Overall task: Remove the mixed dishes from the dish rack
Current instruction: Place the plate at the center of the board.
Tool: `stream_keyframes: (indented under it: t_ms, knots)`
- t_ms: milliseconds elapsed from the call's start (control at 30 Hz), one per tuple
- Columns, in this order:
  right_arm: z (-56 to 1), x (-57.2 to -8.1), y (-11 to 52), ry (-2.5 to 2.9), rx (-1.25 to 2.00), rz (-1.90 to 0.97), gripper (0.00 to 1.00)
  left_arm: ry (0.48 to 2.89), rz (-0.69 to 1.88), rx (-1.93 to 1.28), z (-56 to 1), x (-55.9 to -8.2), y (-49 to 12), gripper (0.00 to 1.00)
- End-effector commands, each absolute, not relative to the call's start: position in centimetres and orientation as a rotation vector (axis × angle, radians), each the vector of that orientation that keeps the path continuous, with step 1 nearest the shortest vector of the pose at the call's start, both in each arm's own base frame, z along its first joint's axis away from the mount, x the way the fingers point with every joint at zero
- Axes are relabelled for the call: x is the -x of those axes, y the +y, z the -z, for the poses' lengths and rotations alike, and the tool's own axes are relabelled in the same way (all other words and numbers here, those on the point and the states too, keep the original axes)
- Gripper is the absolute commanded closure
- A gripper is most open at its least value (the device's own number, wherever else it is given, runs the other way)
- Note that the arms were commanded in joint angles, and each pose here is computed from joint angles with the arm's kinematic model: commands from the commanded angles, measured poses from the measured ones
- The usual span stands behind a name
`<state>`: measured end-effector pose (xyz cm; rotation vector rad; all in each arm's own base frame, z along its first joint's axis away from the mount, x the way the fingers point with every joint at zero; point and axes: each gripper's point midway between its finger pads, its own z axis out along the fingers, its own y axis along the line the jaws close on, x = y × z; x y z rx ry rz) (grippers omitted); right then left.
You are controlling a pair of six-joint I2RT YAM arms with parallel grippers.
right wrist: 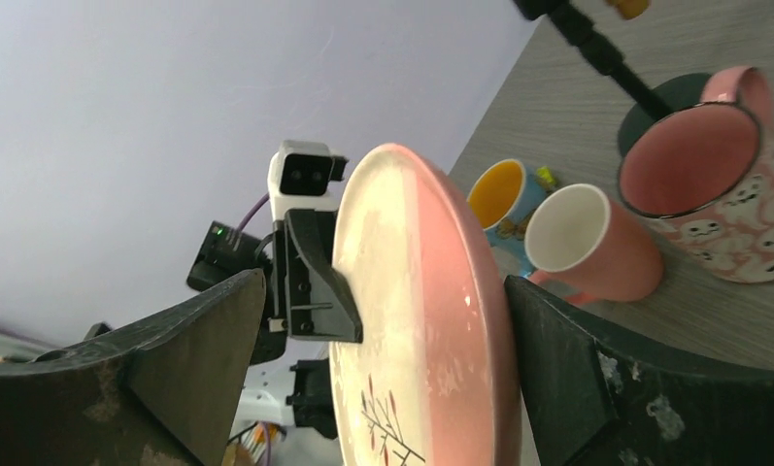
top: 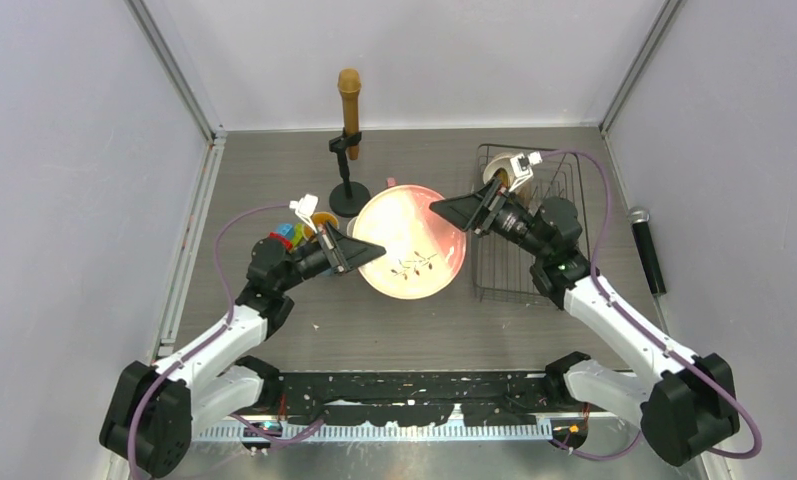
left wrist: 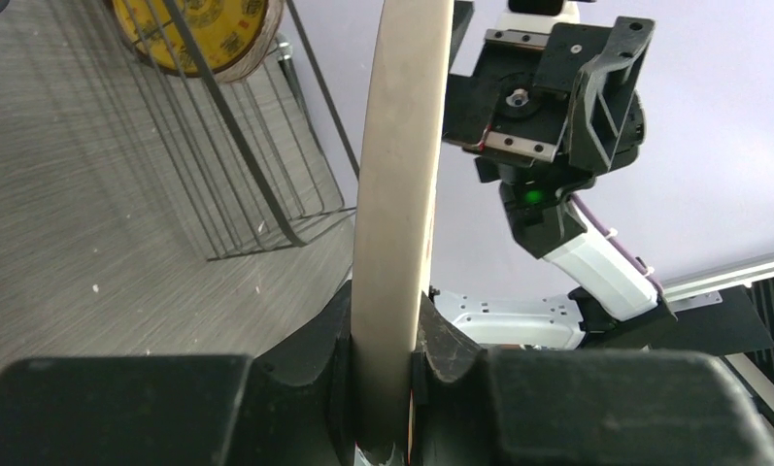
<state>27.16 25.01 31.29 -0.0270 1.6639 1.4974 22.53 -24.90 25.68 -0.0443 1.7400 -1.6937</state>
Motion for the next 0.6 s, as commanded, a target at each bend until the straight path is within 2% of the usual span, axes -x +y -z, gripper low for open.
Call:
stream_keyframes:
  t_ms: [0, 233, 567]
  knots:
    - [-32.5, -28.8, 22.3, 1.608, -0.061, -1.27, 0.01, 1.629, 1.687, -0.037, -28.6, -21.5, -24.4, 1.0]
    - [-32.8, -29.1, 18.1, 1.547, -0.178, -1.034, 0.01, 1.754, 1.605, 0.026, -25.3, -20.9, -23.6, 1.0]
    - [-32.5, -28.3, 17.7, 1.512, -0.144, -1.018, 0.01, 1.987, 1.543, 0.098, -19.1, -18.6, -22.7, 1.0]
